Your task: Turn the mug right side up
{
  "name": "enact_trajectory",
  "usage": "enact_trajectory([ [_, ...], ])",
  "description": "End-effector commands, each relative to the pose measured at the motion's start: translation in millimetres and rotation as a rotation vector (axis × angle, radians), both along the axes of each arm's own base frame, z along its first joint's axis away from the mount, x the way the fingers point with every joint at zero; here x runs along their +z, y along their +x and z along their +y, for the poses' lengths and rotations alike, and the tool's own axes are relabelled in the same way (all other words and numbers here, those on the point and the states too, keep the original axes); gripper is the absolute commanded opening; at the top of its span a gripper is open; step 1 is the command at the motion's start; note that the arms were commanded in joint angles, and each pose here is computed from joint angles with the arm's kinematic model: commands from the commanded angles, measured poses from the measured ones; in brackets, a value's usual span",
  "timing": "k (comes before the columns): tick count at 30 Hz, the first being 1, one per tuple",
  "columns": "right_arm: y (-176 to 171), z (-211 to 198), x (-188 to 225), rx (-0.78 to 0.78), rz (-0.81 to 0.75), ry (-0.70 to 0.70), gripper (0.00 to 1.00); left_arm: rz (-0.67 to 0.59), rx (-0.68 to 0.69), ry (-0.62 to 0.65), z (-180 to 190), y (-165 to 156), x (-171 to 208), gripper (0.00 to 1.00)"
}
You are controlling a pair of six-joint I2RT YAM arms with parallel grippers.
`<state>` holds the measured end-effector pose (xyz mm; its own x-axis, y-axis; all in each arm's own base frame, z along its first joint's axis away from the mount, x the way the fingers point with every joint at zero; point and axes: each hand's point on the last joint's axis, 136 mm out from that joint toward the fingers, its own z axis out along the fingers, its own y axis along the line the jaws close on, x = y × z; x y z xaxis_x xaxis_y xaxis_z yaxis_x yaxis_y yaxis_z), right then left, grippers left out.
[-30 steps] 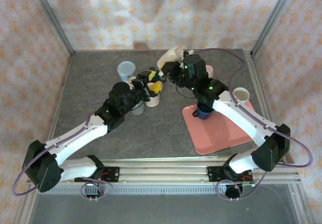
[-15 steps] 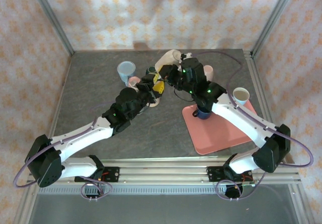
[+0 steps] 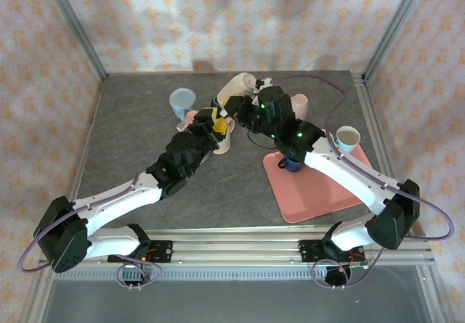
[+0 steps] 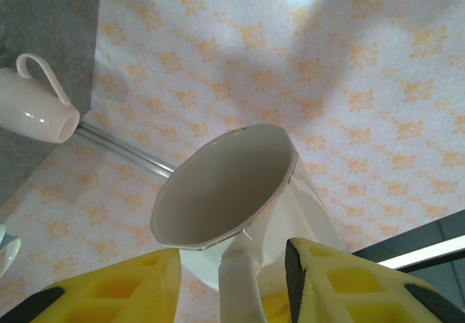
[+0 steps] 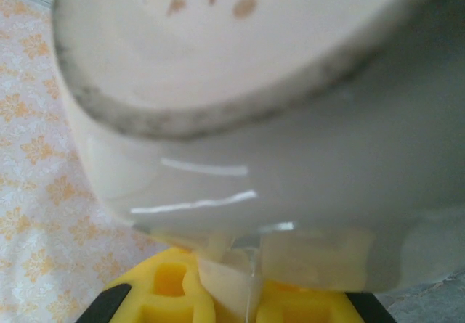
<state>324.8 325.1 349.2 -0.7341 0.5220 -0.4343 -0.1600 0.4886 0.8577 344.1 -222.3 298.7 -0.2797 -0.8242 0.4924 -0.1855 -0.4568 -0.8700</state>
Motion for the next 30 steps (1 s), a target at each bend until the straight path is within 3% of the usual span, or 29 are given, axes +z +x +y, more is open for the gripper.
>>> enact_trajectory([
  [1, 3, 0, 55, -0.014, -0.147, 0.100, 0.00, 0.073, 0.021, -0.346, 5, -3, 14, 0.44],
  [21, 4, 8, 40, -0.011, -0.137, 0.055, 0.00, 0.097, -0.046, -0.399, -7, -7, 33, 0.41],
  [30, -2, 9, 42, -0.002, -0.141, 0.046, 0.00, 0.121, 0.010, -0.421, 1, -4, 17, 0.38],
])
